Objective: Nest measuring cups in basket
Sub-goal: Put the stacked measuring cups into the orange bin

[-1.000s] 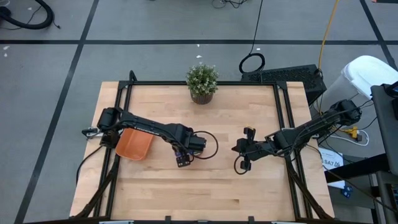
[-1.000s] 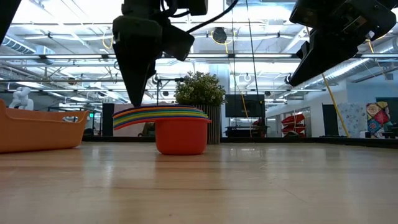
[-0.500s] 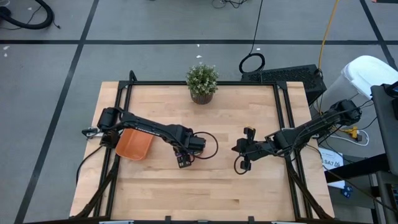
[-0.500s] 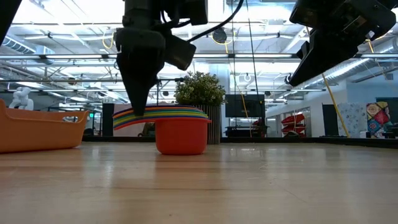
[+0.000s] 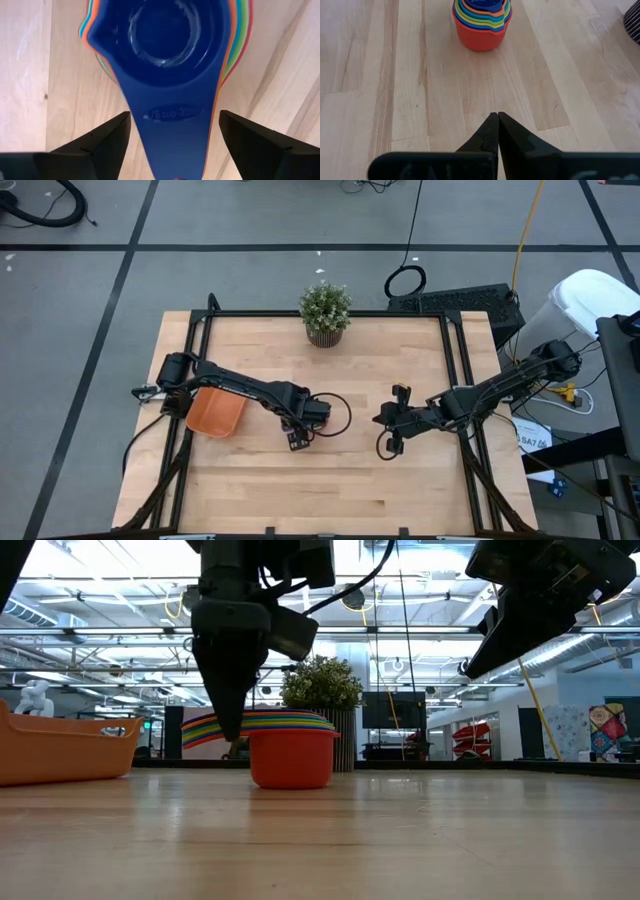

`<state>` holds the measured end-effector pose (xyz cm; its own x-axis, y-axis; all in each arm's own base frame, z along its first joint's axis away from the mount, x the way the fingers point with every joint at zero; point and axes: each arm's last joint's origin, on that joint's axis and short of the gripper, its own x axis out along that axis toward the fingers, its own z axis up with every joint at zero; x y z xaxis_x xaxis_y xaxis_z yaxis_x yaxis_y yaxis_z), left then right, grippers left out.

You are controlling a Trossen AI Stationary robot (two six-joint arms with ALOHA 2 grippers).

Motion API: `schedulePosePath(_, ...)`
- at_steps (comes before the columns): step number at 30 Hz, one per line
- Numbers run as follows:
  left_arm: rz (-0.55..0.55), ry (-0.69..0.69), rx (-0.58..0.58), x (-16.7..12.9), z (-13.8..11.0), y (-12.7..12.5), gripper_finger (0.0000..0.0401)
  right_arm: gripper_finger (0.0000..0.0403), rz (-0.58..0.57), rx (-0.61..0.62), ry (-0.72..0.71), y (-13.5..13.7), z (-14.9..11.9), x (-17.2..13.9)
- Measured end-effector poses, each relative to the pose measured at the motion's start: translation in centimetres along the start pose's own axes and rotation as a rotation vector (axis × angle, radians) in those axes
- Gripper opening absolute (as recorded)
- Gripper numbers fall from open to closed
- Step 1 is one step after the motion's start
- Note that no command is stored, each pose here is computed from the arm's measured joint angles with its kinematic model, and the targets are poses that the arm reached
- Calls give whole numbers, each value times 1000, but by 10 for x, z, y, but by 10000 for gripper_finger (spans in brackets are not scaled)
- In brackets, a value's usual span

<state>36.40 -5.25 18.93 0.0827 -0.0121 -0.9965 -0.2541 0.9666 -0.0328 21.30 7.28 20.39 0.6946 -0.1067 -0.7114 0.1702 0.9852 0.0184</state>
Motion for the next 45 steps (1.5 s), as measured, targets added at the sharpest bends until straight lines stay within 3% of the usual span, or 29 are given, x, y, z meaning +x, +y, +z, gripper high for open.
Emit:
schedulePosePath(19,-1,-5,-4,0,0,0,209,0,1,15,1,0,0,0)
schedulePosePath(45,-10,-36,39,0,6,6,246,0,1,15,1,0,0,0)
